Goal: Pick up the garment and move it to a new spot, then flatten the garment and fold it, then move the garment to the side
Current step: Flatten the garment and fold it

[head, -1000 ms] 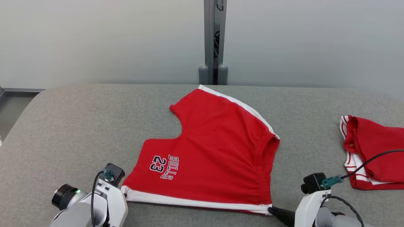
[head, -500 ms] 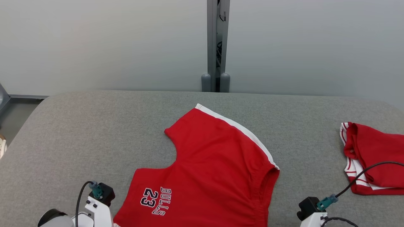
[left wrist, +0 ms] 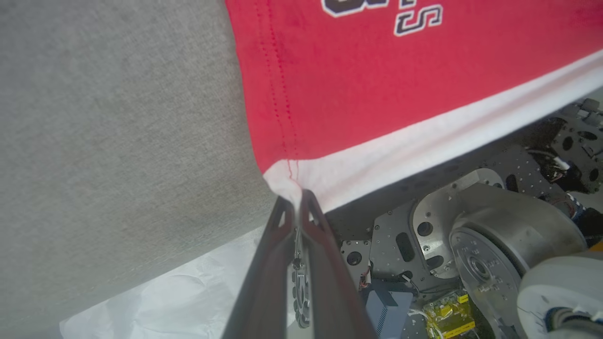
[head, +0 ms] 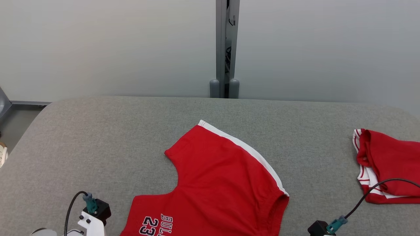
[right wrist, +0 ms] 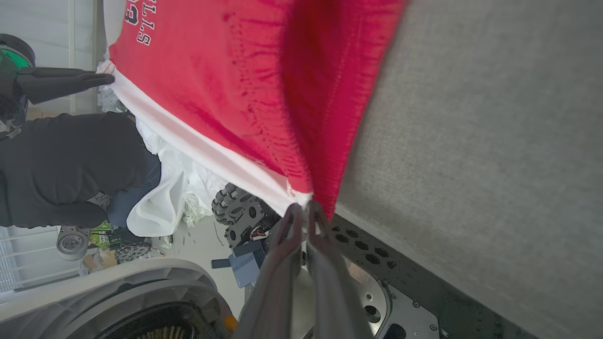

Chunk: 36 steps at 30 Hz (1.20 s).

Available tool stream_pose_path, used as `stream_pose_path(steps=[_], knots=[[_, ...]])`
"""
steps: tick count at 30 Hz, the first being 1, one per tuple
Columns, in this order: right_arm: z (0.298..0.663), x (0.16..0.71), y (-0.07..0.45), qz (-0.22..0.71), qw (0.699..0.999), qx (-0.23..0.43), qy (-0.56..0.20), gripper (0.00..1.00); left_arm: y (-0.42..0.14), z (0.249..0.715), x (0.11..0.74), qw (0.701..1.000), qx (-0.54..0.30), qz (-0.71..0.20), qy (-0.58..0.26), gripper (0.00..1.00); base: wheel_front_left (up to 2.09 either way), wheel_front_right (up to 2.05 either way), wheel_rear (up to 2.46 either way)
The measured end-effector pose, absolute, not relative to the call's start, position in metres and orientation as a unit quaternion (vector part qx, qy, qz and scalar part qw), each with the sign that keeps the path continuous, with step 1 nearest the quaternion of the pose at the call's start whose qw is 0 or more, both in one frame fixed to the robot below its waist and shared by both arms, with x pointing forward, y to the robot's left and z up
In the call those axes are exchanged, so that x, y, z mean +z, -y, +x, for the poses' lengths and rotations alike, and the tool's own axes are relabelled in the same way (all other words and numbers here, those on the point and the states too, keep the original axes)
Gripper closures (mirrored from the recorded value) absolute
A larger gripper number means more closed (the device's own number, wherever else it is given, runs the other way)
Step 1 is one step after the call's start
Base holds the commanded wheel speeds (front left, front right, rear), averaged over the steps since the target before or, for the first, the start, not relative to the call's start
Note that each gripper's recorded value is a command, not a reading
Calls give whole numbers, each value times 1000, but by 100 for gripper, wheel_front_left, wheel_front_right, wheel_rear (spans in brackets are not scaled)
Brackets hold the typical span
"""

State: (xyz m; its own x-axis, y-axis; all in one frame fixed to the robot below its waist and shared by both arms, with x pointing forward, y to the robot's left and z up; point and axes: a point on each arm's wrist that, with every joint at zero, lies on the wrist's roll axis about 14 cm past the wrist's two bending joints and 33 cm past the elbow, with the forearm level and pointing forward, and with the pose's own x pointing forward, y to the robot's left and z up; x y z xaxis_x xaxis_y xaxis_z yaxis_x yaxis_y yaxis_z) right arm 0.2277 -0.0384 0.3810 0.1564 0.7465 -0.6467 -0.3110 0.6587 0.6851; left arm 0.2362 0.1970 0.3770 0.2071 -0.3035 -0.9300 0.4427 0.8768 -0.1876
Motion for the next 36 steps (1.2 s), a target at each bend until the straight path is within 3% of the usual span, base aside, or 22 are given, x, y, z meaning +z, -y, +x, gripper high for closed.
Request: stream_pose_path(steps=[22,36], knots=[[281,457,18,350,780,353,-382,100,-166,364,477,886,-231,39,-401,100,0,0,0],[329,487,26,404,816,309,-275,100,-144,439,490,935,-199,21,-293,100,0,0,0]])
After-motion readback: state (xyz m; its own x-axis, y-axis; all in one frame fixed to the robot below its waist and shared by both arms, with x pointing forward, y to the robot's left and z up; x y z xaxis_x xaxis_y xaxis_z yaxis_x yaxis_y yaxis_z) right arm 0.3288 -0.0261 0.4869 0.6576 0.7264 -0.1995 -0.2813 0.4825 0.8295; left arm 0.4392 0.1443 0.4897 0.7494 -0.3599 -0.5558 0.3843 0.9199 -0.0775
